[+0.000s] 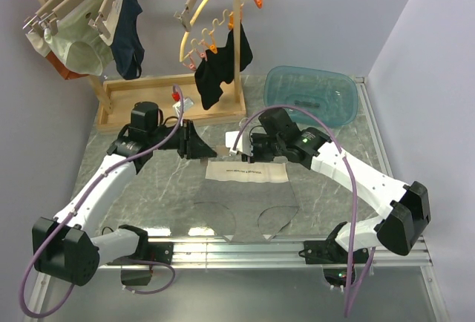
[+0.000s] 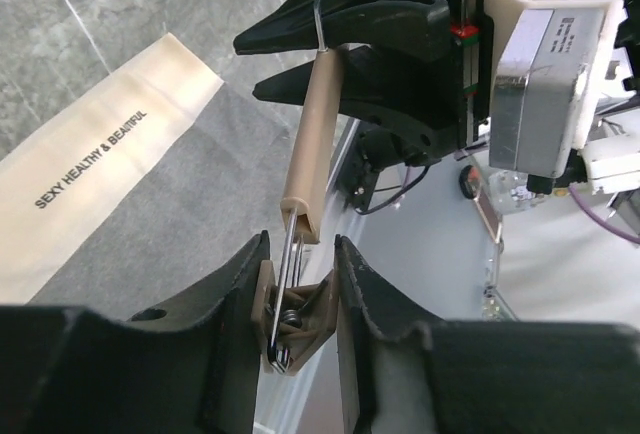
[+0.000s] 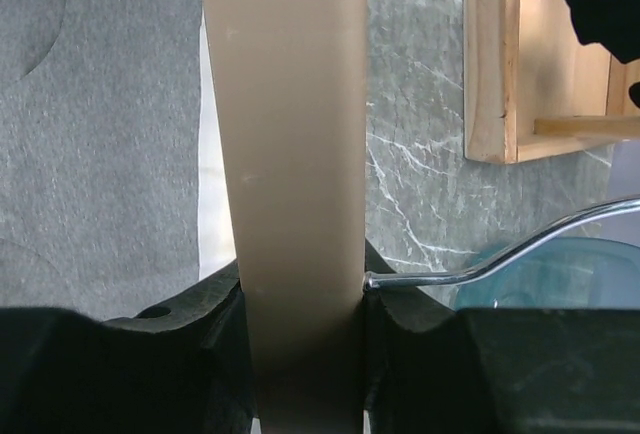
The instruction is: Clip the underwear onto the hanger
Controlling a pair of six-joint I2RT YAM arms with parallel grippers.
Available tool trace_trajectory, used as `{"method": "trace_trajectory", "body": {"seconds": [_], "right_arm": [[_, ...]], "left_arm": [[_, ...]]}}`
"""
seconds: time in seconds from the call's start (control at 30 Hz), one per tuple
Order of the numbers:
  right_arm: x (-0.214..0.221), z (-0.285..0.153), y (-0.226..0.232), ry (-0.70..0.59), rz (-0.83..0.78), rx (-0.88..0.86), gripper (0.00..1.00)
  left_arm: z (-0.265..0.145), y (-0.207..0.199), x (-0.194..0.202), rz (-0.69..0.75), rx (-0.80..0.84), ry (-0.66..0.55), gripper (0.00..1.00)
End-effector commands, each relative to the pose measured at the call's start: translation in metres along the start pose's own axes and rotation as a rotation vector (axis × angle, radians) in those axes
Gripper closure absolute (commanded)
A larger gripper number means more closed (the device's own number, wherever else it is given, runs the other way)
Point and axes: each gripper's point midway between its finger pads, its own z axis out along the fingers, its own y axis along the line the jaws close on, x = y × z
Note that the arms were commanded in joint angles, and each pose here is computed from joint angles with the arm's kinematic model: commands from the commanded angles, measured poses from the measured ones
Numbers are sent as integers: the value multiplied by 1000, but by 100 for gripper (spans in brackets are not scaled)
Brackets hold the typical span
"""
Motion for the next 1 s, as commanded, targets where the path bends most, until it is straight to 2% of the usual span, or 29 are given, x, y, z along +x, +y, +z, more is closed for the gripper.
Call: {"method": "trace_trajectory", "body": {"seconds": [0.0,0.07,0.3,0.33,0.37,0.47,0.5,0.67,0.87,0.97], "right_arm": [[-1,-11,-4,-9,-11,32,100],[0,-11,-5,-8,-10,40,100],[5,-10,-11,4,-21,54,100],[5,-12,-9,6,-21,46,100],[5,-13,-10,5,-22,44,100],[8,-13,-7,15,-25,29,100],[9,-13,-6,18,-25,26,100],[11,-13,-4,24,-21,19,100],[11,-14,-3,18,-18,19,100],[8,-15,-3,9,-14,12,100]], "left_arm": [[-2,-9,-12,50,39,-34,92],[-1,-8,-11,41,42,-37,100],[2,-3,-1,-30,61,-29,100],[3,-1,-3,-36,52,-24,96],[3,2,-3,-20,42,-18,84],[-1,3,-7,-6,23,-16,61],[-3,2,-6,-4,22,-9,58],[-6,-2,-8,32,30,8,50],[-5,-1,-7,32,37,4,50],[-4,0,-8,35,41,2,45]]}}
